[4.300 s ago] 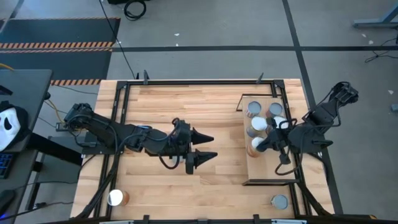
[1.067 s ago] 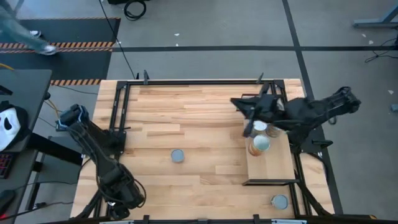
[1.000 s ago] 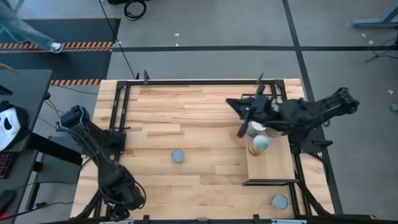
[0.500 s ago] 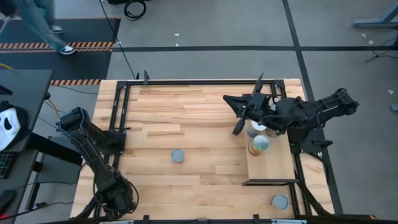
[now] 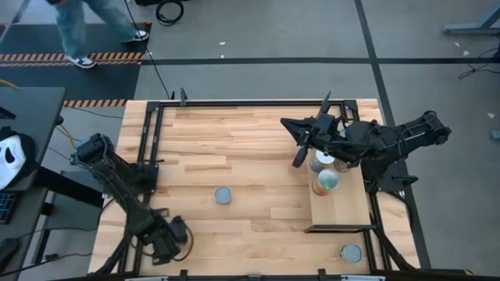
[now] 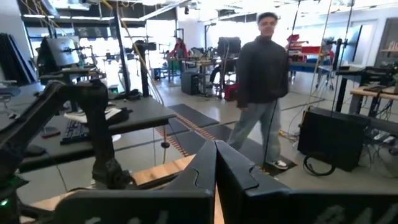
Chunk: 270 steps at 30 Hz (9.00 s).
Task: Pick and place cans onto a shelf
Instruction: Put the canned corn on the shelf
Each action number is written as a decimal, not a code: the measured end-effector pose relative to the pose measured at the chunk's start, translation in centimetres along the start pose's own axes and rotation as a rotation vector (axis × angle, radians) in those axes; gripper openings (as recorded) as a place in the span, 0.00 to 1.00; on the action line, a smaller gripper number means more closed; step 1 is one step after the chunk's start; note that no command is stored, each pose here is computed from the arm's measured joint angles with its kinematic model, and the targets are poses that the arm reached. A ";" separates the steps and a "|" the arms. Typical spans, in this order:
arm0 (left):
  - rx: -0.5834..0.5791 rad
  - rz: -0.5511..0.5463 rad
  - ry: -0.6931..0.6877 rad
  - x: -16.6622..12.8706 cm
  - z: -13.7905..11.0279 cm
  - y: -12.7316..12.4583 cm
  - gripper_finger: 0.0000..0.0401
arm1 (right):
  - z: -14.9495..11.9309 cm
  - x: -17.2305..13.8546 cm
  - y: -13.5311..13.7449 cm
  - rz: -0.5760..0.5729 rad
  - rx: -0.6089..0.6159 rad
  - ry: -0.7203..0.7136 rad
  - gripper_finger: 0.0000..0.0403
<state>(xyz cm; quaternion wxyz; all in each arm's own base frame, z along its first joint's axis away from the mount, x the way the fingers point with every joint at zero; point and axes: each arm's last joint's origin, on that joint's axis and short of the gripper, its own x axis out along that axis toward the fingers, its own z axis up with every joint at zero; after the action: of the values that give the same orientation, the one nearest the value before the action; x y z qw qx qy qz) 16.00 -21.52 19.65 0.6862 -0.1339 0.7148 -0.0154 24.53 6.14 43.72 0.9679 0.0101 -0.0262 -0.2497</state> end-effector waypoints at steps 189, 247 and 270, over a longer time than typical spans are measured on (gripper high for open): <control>0.151 -0.004 -1.223 -6.2 31.1 4.8 0.06 | -8.0 -15.7 -8.5 0.930 -0.695 1.043 0.78; 0.022 0.000 -1.178 -18.6 13.9 -0.4 0.06 | -4.6 -5.8 11.6 0.988 -0.560 0.819 0.94; 0.119 -0.006 -1.030 -17.2 13.5 -0.6 0.06 | -24.6 -12.2 25.5 1.100 -0.850 1.344 0.94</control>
<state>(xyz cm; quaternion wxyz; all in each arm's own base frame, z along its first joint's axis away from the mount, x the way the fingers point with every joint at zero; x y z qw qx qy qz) 29.74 -16.26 35.82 0.9555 -0.0868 0.2818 0.0097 27.58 34.51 19.45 0.6854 -0.2139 0.6244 0.3076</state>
